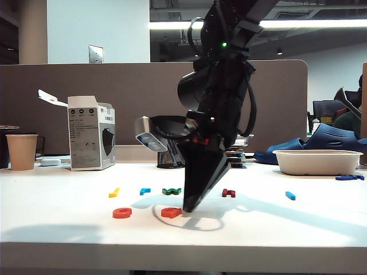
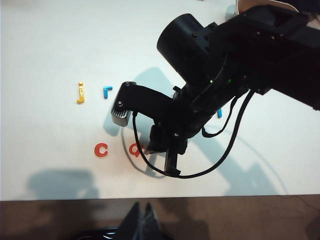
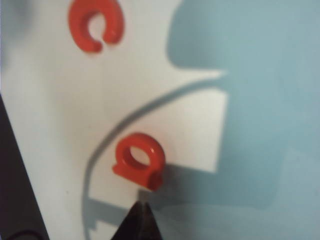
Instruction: Select the appropriate letters from the row of letter magnets placed on the table to arrange into the word "car".
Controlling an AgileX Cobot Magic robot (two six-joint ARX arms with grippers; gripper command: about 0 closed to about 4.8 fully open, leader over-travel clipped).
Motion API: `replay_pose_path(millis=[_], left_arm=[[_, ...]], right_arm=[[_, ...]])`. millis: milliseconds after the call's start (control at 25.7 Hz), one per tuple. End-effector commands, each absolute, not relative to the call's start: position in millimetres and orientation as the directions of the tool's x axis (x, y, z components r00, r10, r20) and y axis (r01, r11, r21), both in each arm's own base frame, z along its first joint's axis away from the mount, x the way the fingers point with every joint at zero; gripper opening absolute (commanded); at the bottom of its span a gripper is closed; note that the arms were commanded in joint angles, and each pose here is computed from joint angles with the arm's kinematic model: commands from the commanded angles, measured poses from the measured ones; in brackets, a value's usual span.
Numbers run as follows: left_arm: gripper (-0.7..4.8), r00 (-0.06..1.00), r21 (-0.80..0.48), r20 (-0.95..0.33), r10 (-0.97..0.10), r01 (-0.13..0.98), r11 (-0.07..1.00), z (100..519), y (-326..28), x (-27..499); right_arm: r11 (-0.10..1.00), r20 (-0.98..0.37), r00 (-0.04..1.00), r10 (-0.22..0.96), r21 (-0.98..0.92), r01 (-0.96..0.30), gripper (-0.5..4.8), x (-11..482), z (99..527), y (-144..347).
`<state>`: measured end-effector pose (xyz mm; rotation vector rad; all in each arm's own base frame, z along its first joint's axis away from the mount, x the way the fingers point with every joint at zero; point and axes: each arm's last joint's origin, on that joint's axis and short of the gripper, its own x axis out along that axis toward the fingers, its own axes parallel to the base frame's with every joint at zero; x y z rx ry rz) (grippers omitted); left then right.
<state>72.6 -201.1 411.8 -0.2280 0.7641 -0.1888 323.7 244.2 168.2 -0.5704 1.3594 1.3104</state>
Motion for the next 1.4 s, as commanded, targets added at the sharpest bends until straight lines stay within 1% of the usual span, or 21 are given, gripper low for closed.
replay_pose_path(millis=[39,934,1012,1090,1401], left_arm=[[-0.05,0.714,-0.275,-0.654,-0.251,0.085,0.958,413,-200,73],[-0.05,0.714,-0.276,-0.654,-0.251,0.085,0.957,413,-200,73],[-0.05,0.714,-0.276,-0.654,-0.251,0.085,0.957,413,-200,73],[-0.05,0.714,-0.276,-0.654,-0.251,0.084,0.958,413,-200,73],[-0.05,0.714,-0.276,-0.654,-0.251,0.085,0.957,413,-200,73]], right_arm=[[0.256,-0.89,-0.27,0.367,0.376,-0.891,-0.04,325,170,246],[0.254,-0.892,-0.259,0.371,0.366,-0.895,-0.04,327,165,248],[0.266,-0.906,-0.246,0.344,0.345,-0.9,-0.04,328,164,247],[0.299,-0.942,-0.196,0.274,0.277,-0.913,-0.01,331,164,241],[0.308,-0.942,-0.163,0.294,0.255,-0.917,-0.01,338,173,236]])
